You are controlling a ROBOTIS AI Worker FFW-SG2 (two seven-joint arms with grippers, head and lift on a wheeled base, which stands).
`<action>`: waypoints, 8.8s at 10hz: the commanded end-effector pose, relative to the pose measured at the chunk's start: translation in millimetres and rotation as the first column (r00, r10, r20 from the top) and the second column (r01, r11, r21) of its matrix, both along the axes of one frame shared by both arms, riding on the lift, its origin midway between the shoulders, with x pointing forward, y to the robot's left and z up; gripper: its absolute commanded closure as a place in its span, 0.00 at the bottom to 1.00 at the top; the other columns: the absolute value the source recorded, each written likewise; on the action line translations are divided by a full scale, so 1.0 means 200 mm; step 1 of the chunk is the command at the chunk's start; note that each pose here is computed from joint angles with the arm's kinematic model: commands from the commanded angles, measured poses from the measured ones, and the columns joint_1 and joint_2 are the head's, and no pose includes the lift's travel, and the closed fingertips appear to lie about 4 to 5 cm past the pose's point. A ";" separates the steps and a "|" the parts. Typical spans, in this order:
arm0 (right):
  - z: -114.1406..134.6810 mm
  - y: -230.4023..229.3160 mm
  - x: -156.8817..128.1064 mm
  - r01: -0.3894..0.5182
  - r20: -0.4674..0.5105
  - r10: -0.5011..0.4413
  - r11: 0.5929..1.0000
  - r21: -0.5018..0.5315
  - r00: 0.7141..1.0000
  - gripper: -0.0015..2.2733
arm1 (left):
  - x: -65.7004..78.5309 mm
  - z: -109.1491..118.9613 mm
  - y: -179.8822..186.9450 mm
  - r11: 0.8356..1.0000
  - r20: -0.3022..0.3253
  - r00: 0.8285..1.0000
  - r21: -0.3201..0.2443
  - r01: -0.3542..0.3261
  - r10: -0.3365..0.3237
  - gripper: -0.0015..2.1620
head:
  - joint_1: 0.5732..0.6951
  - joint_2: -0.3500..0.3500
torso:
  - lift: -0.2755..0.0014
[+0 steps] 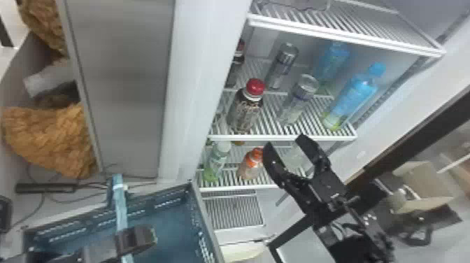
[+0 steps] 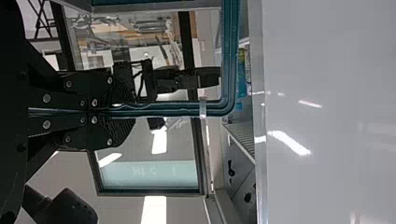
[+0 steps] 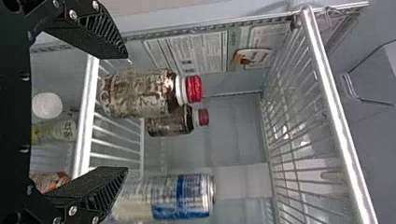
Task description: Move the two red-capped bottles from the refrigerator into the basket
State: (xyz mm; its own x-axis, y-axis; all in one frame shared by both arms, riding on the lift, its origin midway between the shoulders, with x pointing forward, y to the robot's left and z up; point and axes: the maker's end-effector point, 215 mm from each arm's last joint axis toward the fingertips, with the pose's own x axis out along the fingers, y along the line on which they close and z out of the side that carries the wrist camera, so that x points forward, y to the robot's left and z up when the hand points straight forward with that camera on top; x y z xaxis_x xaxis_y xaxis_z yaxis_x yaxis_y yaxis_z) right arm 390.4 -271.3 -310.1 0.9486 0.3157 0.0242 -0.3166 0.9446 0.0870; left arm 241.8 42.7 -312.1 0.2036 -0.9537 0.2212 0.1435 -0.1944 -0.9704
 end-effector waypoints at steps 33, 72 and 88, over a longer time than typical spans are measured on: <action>0.14 0.23 0.30 -0.054 0.017 0.054 0.999 0.002 0.998 0.56 | -0.02 0.00 0.01 1.000 -0.010 1.000 -0.012 0.004 -0.004 0.56 | 1.00 0.09 | 0.99; 0.22 0.28 -0.15 -0.162 -0.068 0.170 0.980 0.111 0.983 0.05 | -0.03 0.02 0.00 0.999 -0.026 1.000 -0.046 0.003 -0.005 0.56 | 1.00 0.12 | 0.99; 0.12 0.13 0.38 0.041 -0.004 -0.040 0.998 0.054 0.999 0.05 | -0.03 0.01 0.00 0.999 -0.034 0.999 -0.045 0.004 -0.006 0.56 | 1.00 0.01 | 0.99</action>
State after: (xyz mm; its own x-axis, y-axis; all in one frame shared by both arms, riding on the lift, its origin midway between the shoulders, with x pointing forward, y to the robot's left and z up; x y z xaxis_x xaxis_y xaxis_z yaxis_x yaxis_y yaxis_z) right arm 462.4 -249.4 -285.6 0.9629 0.2677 0.0348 -0.2699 0.9529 0.1382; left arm 235.5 41.6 -309.8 0.2069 -0.9436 0.2583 0.1114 -0.2396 -0.9645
